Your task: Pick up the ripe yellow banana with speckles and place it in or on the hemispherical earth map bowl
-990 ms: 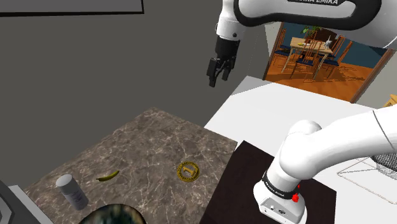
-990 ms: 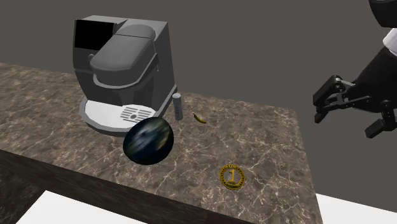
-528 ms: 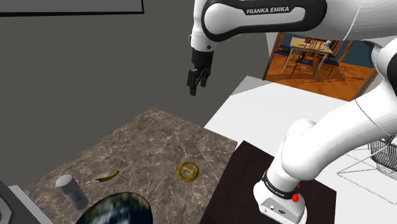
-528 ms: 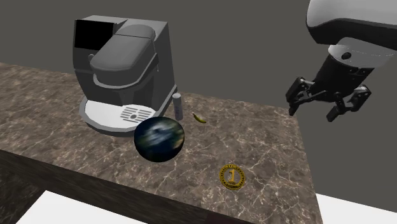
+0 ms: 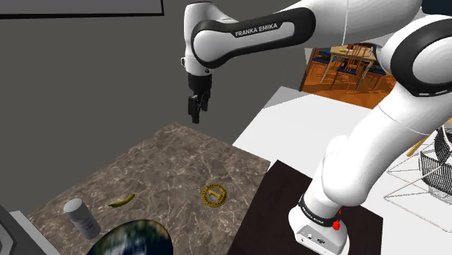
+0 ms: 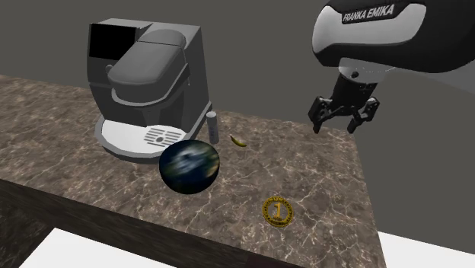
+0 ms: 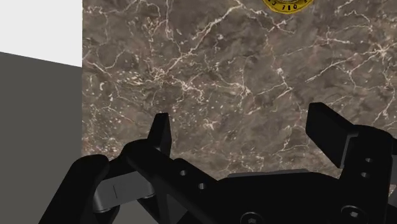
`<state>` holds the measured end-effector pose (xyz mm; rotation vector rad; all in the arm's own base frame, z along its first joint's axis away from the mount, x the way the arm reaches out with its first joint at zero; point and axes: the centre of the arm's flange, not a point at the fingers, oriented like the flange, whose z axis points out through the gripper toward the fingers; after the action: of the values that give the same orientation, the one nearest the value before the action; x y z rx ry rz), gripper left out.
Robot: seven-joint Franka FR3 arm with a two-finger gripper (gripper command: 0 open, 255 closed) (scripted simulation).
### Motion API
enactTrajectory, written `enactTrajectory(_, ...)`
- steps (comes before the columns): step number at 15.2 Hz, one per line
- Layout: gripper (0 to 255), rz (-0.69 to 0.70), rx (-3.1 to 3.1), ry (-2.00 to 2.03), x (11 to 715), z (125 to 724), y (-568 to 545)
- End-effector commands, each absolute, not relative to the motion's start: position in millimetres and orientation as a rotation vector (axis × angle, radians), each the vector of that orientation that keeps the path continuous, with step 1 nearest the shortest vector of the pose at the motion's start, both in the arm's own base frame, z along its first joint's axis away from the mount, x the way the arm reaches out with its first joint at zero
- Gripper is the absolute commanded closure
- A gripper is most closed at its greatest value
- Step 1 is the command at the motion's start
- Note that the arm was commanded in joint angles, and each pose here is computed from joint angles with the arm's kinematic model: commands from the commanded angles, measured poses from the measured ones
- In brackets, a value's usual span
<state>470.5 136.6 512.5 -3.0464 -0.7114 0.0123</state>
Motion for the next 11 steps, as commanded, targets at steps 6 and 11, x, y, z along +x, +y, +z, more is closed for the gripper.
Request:
enactTrajectory(6,0,0.061,-2.960,-1.028,516.4,460.3,205.6)
enactTrajectory(11,0,0.096,-2.878,-1.246,537.1,423.2,259.6)
